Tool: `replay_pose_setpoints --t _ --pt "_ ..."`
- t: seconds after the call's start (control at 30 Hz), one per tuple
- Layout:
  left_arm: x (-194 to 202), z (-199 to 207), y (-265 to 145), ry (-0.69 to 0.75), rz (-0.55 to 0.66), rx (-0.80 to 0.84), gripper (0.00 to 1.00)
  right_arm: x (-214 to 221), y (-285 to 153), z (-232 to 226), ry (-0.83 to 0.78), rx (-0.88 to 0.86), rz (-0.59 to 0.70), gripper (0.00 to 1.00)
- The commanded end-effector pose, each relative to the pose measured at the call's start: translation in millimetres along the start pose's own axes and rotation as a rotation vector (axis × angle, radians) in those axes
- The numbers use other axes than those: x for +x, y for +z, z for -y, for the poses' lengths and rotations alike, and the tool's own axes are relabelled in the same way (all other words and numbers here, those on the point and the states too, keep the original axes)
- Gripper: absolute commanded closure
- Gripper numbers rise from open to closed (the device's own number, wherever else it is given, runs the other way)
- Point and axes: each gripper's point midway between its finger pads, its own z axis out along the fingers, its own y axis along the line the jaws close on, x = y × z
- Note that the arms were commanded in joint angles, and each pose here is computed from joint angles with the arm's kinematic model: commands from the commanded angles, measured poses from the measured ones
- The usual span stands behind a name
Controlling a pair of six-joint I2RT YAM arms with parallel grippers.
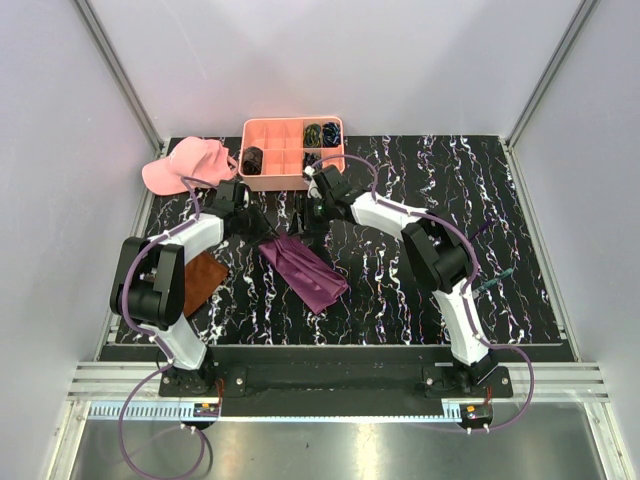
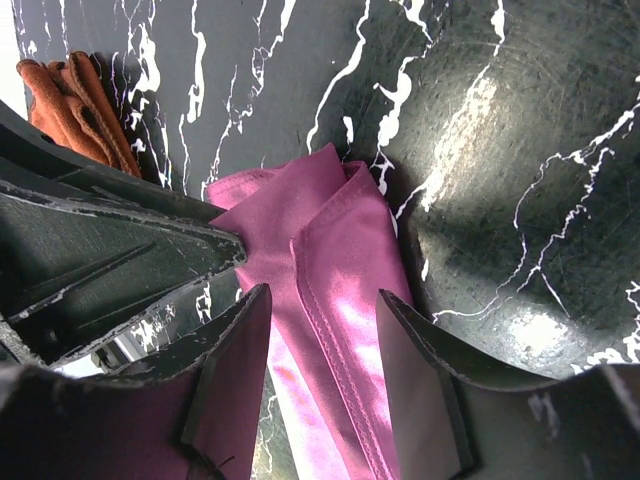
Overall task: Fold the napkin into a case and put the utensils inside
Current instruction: Grasp the top corner of the smaller rectangle folded napkin at the center of the board.
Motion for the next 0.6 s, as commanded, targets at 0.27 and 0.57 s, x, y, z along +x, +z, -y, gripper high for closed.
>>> replay_pose_setpoints --t 0.27,0.57 --pt "-10 6 -7 0.017 0.056 0.017 0.77 -18 8 -23 -0.039 -0.077 0.03 0.56" --pt "-11 -4 -4 0.011 0.061 -0.01 0.8 -18 6 -31 -0.037 -0.1 0.024 0.93"
